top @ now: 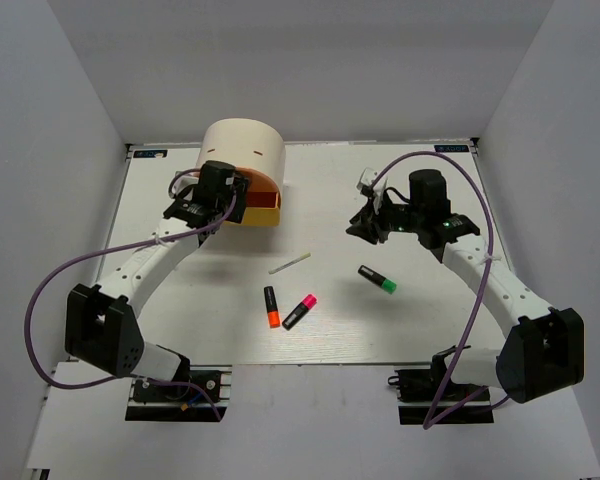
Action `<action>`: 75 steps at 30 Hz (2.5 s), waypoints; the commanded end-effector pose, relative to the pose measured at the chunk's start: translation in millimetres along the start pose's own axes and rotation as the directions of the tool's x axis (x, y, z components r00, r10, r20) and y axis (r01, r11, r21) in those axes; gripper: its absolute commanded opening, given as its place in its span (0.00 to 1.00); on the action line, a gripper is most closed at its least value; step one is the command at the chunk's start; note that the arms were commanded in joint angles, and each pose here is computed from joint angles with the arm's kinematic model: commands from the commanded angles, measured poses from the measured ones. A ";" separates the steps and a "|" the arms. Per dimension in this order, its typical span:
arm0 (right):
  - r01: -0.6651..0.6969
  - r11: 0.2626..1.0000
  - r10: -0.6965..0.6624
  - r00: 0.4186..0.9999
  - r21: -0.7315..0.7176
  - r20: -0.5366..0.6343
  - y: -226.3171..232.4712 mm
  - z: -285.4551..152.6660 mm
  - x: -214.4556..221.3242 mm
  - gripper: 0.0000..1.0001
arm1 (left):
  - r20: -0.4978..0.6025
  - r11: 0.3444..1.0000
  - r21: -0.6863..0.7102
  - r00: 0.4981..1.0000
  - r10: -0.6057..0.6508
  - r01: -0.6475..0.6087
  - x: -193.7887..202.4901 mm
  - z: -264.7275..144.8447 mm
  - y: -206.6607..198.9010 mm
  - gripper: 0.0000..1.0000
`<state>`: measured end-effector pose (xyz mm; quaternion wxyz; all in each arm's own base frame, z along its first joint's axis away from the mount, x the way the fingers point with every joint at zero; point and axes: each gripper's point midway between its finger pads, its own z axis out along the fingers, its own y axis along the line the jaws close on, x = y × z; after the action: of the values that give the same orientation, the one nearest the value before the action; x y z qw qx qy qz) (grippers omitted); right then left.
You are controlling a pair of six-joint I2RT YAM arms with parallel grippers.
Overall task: Sort the stationery into containers
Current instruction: Place the pen in the drawer, then pick up the pen from the center of the board.
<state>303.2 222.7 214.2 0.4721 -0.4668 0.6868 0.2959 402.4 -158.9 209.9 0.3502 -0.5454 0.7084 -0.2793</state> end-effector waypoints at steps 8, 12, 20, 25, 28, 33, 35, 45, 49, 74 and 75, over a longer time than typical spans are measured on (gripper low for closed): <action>0.302 0.842 -0.314 0.948 -0.447 0.050 47.1 23.9 39.2 0.45 | -0.043 0.977 0.167 0.989 0.143 -0.134 -6.0 -66.3 -47.1 0.74; 0.372 0.768 -0.414 0.910 -0.521 0.039 43.1 52.9 54.4 0.48 | -0.044 0.932 0.206 0.948 0.314 -0.299 -10.1 -96.0 -20.9 0.76; 0.396 0.683 -0.511 0.859 -0.613 -0.015 39.0 110.4 73.5 0.50 | -0.110 0.889 0.151 0.887 0.449 -0.432 -11.8 -124.7 98.2 0.89; 0.394 0.667 -0.549 0.834 -0.633 -0.060 43.0 132.3 87.3 0.50 | -0.117 0.897 0.138 0.893 0.435 -0.419 -14.5 -133.1 136.6 0.90; 0.393 0.668 -0.575 0.812 -0.632 -0.102 40.9 141.2 94.5 0.50 | -0.110 0.897 0.153 0.895 0.432 -0.414 -16.8 -139.7 142.5 0.91; 0.388 0.681 -0.587 0.796 -0.621 -0.145 35.3 151.8 98.2 0.50 | -0.122 0.897 0.128 0.891 0.437 -0.423 -17.4 -141.6 151.3 0.91; 0.380 0.691 -0.580 0.799 -0.615 -0.159 33.0 153.9 98.5 0.50 | -0.122 0.897 0.128 0.891 0.437 -0.423 -17.4 -141.6 151.4 0.91; 0.367 0.696 -0.588 0.785 -0.618 -0.196 25.0 164.0 106.1 0.47 | -0.142 0.897 0.129 0.887 0.439 -0.423 -11.9 -135.3 153.4 0.91; 0.371 0.682 -0.603 0.773 -0.630 -0.197 25.1 164.4 109.2 0.46 | -0.145 0.897 0.122 0.886 0.441 -0.426 -11.9 -135.3 155.7 0.91; 0.313 0.653 -0.635 0.722 -0.689 -0.274 32.1 155.3 155.3 0.04 | -0.137 0.912 0.101 0.903 0.408 -0.397 -17.2 -142.6 160.2 0.91; 0.311 0.649 -0.637 0.721 -0.694 -0.273 33.5 150.1 153.3 0.01 | -0.137 0.912 0.101 0.903 0.408 -0.397 -17.2 -142.6 160.2 0.91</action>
<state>326.9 326.1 21.3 0.2068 -0.8097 0.4984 0.2307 199.6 -101.6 170.3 0.3584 -0.3486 0.8247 -0.2645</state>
